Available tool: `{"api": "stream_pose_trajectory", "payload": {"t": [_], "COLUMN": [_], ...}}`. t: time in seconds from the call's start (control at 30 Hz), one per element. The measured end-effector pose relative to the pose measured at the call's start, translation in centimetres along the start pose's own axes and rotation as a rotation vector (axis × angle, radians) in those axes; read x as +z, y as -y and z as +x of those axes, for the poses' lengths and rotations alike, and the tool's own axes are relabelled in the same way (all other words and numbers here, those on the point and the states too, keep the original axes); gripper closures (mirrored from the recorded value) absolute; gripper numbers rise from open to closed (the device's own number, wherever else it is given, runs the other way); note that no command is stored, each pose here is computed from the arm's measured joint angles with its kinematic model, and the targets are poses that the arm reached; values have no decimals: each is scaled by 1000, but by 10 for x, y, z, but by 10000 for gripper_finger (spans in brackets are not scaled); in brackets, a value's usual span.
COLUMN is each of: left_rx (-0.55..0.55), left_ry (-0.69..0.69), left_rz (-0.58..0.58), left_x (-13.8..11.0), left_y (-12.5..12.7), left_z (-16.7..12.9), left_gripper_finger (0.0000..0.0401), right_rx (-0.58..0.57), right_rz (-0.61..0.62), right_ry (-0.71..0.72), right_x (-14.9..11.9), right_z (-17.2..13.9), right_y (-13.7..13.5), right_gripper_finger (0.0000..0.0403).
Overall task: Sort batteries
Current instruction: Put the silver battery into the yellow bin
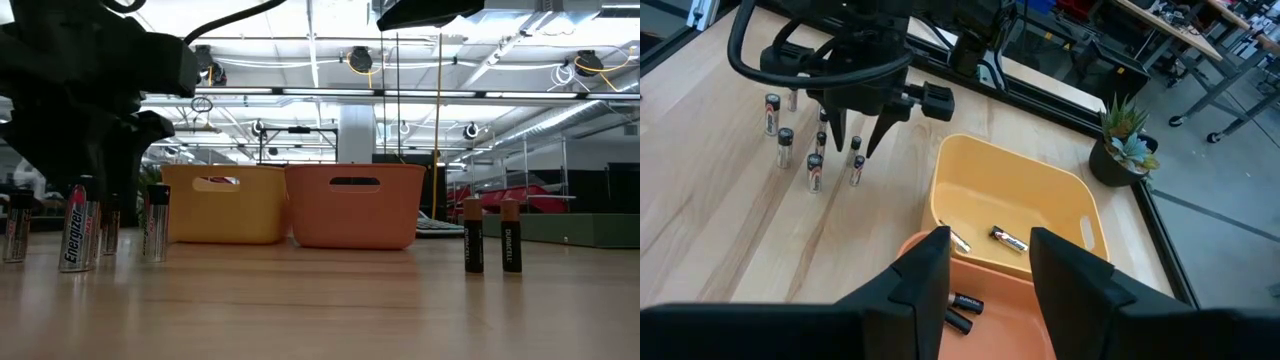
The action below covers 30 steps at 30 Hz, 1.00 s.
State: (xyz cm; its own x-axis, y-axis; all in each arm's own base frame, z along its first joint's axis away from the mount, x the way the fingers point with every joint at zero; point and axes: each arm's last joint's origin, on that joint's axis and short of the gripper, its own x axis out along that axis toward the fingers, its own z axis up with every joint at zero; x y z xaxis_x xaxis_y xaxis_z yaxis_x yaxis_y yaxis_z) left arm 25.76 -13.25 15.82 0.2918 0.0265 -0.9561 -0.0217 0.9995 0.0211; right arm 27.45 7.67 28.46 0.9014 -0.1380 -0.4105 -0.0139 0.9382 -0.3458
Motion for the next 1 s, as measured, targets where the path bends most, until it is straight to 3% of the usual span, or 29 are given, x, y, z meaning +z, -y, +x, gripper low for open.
{"api": "stream_pose_trajectory", "payload": {"t": [0.23,0.6,0.87,1.0], "left_rx": [1,-13,-13,8], "left_ry": [0,-6,-25,-72], "left_rz": [-2,-2,-6,-7], "left_x": [0,0,0,4], "left_y": [0,0,-2,-8], "left_z": [0,0,-1,-17], "left_gripper_finger": [259,358,360,360], "right_rx": [0,0,0,0], "right_rz": [0,1,2,2], "right_ry": [0,1,1,1], "right_x": [0,0,0,0], "right_z": [0,0,0,0], "right_y": [0,0,0,0], "right_gripper_finger": [273,273,273,273]}}
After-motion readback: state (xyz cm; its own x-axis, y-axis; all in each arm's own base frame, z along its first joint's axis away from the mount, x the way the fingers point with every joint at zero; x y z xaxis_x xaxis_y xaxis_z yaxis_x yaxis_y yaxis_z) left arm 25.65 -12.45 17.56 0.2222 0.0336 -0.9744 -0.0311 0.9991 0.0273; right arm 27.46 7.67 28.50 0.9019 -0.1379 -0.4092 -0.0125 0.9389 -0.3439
